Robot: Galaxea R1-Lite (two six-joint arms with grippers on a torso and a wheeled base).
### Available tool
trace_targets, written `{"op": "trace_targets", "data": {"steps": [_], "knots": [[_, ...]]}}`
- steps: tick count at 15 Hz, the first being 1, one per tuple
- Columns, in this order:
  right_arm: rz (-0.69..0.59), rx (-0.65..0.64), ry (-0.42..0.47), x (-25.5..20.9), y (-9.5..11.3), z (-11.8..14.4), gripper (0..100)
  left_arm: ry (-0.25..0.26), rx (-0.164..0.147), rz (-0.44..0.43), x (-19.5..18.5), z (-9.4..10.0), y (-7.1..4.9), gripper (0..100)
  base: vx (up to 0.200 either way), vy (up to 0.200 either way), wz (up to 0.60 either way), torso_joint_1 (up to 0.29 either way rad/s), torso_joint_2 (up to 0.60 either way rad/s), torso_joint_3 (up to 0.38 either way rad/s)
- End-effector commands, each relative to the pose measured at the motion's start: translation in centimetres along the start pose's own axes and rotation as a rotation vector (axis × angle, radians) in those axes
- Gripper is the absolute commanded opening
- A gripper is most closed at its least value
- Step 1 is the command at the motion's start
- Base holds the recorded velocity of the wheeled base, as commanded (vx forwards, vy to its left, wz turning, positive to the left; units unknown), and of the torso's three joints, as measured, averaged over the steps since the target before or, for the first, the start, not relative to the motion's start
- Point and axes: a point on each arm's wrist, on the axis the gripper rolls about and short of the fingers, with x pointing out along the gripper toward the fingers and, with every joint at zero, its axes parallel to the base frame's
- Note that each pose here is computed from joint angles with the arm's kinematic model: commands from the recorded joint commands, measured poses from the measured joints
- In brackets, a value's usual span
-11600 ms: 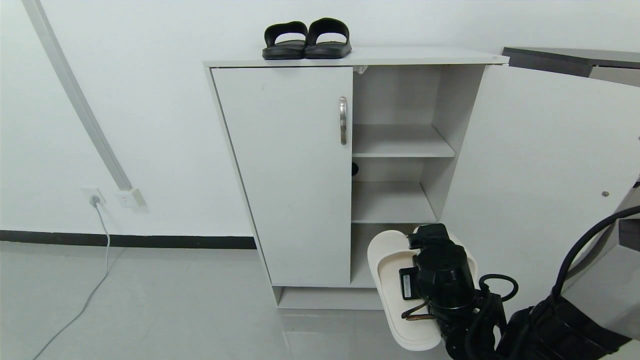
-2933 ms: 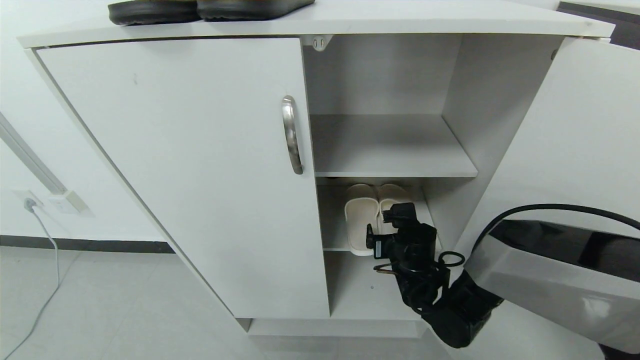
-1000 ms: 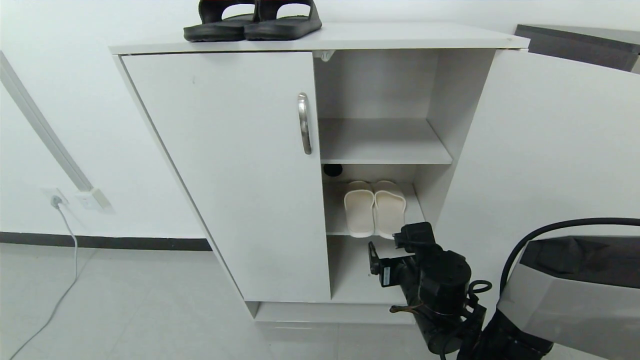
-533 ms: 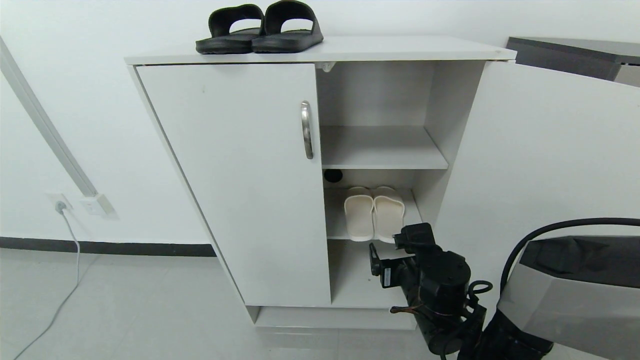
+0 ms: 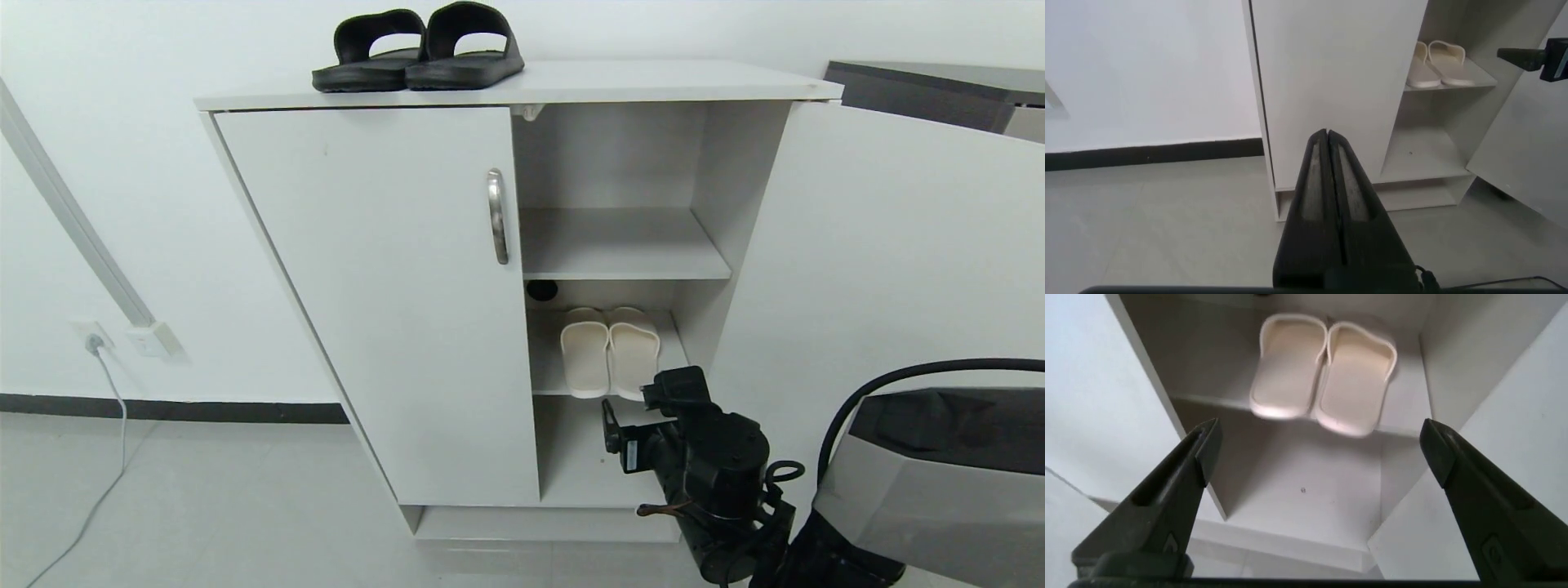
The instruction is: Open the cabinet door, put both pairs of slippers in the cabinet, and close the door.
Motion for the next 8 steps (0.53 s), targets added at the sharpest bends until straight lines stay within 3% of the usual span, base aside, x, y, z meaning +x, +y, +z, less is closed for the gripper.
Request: {"op": "trace_targets", "data": {"steps": [1, 8], "knots": [[0.0, -0.005, 0.007, 0.01, 0.04, -0.27, 100, 0.001, 0.0, 0.001, 0.01, 0.0, 0.0, 0, 0.0, 0.2, 0.0, 0.007, 0.01, -0.002], [-0.004, -0.008, 0.007, 0.14, -0.07, -0.43, 100, 0.001, 0.0, 0.0, 0.0, 0.0, 0.01, 0, 0.0, 0.2, 0.0, 0.003, 0.0, 0.005]]}}
